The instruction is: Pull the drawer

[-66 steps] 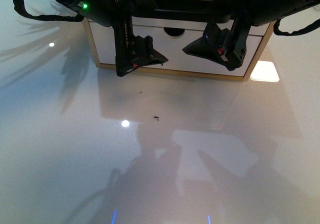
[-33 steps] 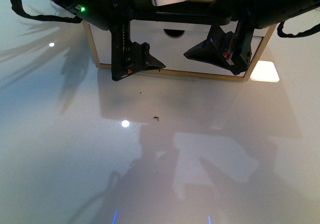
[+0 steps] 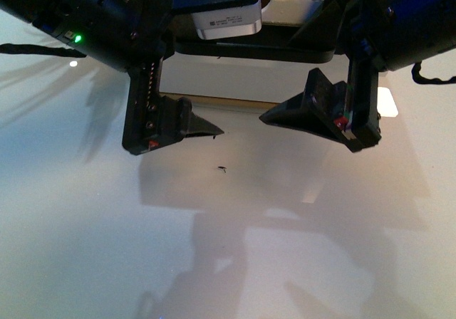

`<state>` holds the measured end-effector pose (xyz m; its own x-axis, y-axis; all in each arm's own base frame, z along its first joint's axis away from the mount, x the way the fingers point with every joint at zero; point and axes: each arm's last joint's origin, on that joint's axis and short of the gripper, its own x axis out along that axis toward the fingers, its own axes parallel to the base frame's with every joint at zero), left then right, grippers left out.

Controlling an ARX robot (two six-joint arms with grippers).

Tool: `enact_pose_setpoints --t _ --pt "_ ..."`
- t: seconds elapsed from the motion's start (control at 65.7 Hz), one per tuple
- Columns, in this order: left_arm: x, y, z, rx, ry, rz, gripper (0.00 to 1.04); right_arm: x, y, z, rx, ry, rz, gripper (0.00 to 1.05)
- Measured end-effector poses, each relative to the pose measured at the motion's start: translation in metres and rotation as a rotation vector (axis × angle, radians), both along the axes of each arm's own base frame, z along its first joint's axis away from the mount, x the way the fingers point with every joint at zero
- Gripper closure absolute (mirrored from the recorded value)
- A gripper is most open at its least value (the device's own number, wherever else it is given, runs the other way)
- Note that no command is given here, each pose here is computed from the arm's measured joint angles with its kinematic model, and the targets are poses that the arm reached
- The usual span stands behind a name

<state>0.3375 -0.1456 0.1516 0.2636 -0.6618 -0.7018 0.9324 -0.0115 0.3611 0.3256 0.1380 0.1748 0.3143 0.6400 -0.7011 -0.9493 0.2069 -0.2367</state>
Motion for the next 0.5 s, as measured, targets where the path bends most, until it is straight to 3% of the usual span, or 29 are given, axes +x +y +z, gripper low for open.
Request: enact_pose_setpoints --t 0.503 --pt "-0.038 0.013 0.006 -0.065 -0.009 0.018 0.07 -0.035 0.006 0.009 0.073 -0.028 0.004 0.09"
